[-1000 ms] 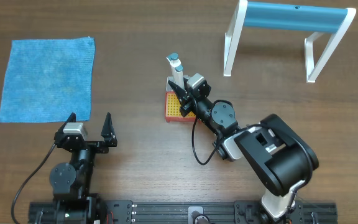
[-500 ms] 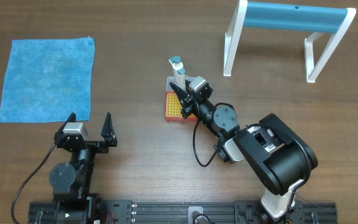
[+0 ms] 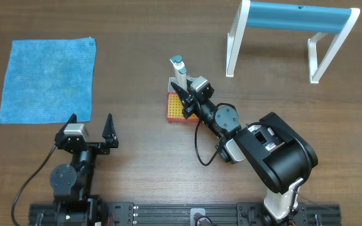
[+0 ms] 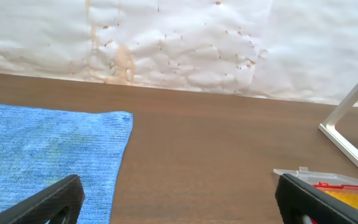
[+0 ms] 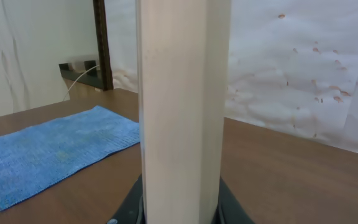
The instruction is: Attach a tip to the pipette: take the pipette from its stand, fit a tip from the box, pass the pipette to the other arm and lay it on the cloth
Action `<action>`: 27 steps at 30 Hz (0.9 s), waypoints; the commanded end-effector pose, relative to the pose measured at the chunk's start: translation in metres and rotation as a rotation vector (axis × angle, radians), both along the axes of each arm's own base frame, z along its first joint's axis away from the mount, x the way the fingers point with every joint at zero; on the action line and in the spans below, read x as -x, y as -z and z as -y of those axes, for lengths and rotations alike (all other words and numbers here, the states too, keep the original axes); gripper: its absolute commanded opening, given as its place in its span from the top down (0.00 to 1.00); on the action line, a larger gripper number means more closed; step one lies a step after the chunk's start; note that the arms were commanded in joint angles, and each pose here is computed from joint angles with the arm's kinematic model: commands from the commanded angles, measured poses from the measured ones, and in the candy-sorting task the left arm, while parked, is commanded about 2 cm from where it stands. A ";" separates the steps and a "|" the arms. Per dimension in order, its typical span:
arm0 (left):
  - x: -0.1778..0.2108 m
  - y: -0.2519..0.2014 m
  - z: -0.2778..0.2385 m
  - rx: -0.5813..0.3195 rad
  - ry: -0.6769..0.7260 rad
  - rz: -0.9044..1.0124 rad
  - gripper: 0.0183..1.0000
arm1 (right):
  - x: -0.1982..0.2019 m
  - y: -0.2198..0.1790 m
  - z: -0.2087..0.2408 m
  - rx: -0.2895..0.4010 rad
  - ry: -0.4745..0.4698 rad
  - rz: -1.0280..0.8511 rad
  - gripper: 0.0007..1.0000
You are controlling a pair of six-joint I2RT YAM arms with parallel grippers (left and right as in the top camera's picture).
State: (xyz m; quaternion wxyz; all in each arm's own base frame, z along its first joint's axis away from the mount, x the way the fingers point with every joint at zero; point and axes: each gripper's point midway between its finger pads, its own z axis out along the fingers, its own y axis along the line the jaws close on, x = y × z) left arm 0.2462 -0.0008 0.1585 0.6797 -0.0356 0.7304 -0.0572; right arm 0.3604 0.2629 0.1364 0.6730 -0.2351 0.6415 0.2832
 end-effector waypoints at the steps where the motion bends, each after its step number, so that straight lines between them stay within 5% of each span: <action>1: 0.000 0.001 0.000 -0.002 -0.002 0.000 0.01 | 0.014 0.050 0.009 0.097 -0.001 -0.137 0.92; 15: 0.000 0.001 0.000 -0.002 -0.002 0.000 0.00 | 0.014 -0.102 0.018 -0.082 -0.015 0.175 0.92; 20: 0.000 0.001 0.000 -0.002 -0.002 0.000 0.00 | 0.046 -0.132 0.000 -0.019 -0.223 0.116 0.92; 27: 0.000 0.001 0.000 -0.002 -0.002 0.000 0.01 | 0.070 -0.136 0.009 0.146 -0.255 -0.288 0.92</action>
